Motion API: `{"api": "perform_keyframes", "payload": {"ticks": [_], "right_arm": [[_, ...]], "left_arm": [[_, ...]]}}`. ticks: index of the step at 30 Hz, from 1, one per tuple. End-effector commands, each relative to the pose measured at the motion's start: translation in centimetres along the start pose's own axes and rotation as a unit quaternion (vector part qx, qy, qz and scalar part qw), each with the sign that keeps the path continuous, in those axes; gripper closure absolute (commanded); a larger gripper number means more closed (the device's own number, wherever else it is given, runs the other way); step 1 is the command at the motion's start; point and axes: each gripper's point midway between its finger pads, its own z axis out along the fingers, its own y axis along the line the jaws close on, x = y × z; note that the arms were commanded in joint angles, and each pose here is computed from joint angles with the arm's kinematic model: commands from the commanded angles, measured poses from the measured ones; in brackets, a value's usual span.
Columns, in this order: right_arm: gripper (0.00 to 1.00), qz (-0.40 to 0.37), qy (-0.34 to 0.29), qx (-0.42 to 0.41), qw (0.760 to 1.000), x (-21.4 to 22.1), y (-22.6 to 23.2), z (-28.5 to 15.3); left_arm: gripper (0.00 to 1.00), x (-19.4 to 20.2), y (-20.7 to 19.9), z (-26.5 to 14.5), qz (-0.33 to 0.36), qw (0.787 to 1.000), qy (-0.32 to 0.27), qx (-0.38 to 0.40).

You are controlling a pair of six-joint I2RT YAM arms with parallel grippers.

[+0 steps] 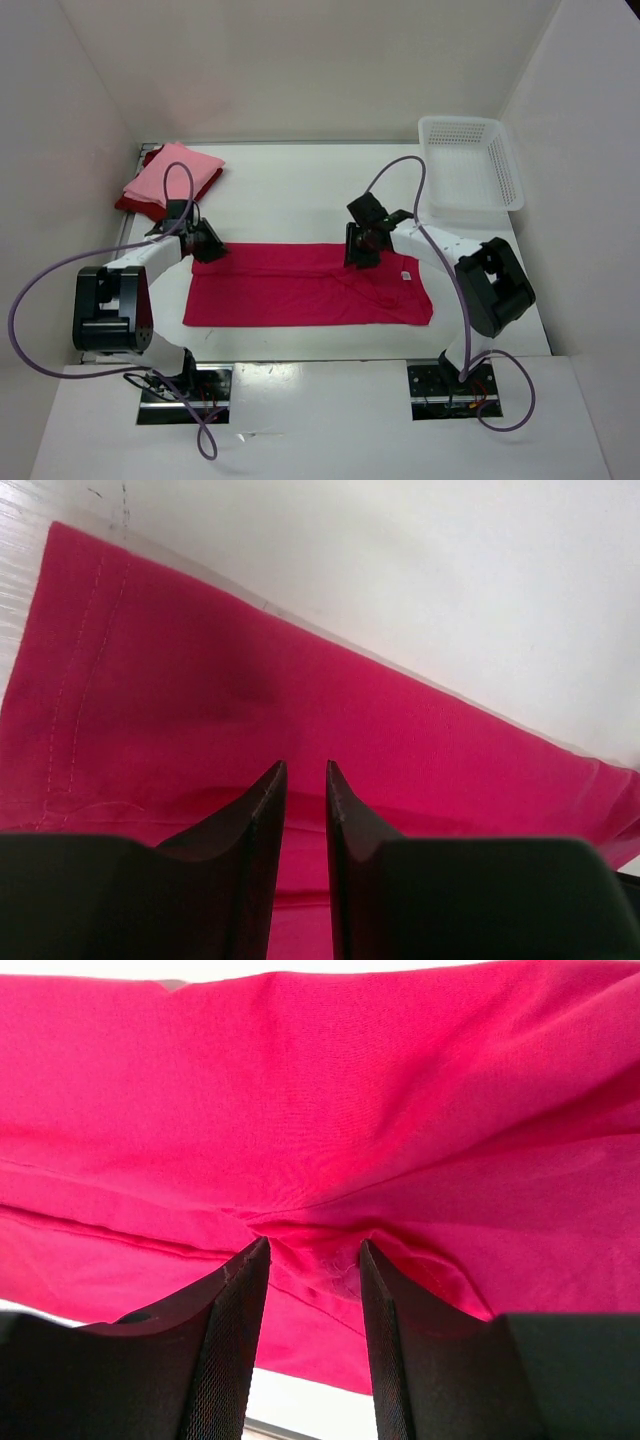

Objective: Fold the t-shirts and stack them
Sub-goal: Fold the other side of the tshirt into a rectangle

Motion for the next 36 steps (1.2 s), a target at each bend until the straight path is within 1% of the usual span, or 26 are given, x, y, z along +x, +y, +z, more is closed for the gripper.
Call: {"api": "perform_keyframes", "payload": {"ticks": [1, 6, 9, 10, 14, 20, 22, 23, 25, 26, 27, 32, 35, 36], "right_arm": [[0.57, -0.005, -0.026, 0.005, 1.000, -0.6, 0.4, -0.1], [0.85, -0.014, -0.005, 0.009, 1.000, 1.3, 0.0, -0.6], [0.89, -0.013, 0.012, 0.007, 1.000, 2.7, -0.2, -1.2], [0.89, -0.018, 0.018, 0.001, 1.000, 3.3, 0.1, -1.3], [0.93, -0.021, 0.042, -0.011, 0.999, 5.1, 0.3, -2.4], [0.93, -0.009, 0.094, -0.055, 0.994, 8.8, 2.3, -3.8], [0.90, -0.014, 0.105, -0.066, 0.992, 9.4, 2.8, -4.0], [0.86, -0.014, 0.108, -0.069, 0.992, 9.5, 2.9, -4.1], [0.77, -0.016, 0.083, -0.073, 0.994, 7.9, 3.8, -4.9], [0.68, -0.023, 0.065, -0.060, 0.996, 7.1, 3.5, -4.9], [0.65, -0.025, 0.050, -0.055, 0.997, 6.1, 3.3, -5.0], [0.65, -0.026, 0.016, -0.023, 0.999, 3.7, 2.2, -4.3], [0.59, -0.022, 0.017, 0.003, 1.000, 3.8, 0.9, -3.1], [0.57, -0.022, 0.006, 0.011, 1.000, 3.3, 0.7, -2.7]], "left_arm": [[0.71, 0.9, 0.3, 0.8, -0.013, 1.000, 0.018, 0.004], [0.71, 2.1, 2.8, 0.7, -0.040, 0.998, 0.043, -0.018], [0.71, 2.1, 3.4, 0.1, -0.055, 0.997, 0.046, -0.015], [0.70, 2.4, 3.3, 0.0, -0.057, 0.997, 0.053, -0.013], [0.70, 1.7, 3.3, -0.9, -0.061, 0.998, 0.035, -0.007], [0.70, 0.1, 1.9, -1.5, -0.066, 0.998, 0.010, 0.015], [0.70, -0.4, 1.5, -1.8, -0.064, 0.998, 0.003, 0.020], [0.70, -0.8, 1.2, -1.9, -0.062, 0.998, -0.002, 0.023], [0.70, -1.4, 0.8, -2.2, -0.059, 0.998, -0.010, 0.028], [0.70, -1.9, 0.5, -2.4, -0.057, 0.998, -0.015, 0.032], [0.70, -2.4, 0.1, -2.7, -0.055, 0.998, -0.023, 0.037], [0.70, -2.0, -0.3, -2.6, -0.048, 0.998, -0.021, 0.036], [0.70, -1.3, -0.6, -2.6, -0.040, 0.998, -0.015, 0.040], [0.70, -1.4, -0.5, -2.6, -0.040, 0.998, -0.017, 0.036]]}}
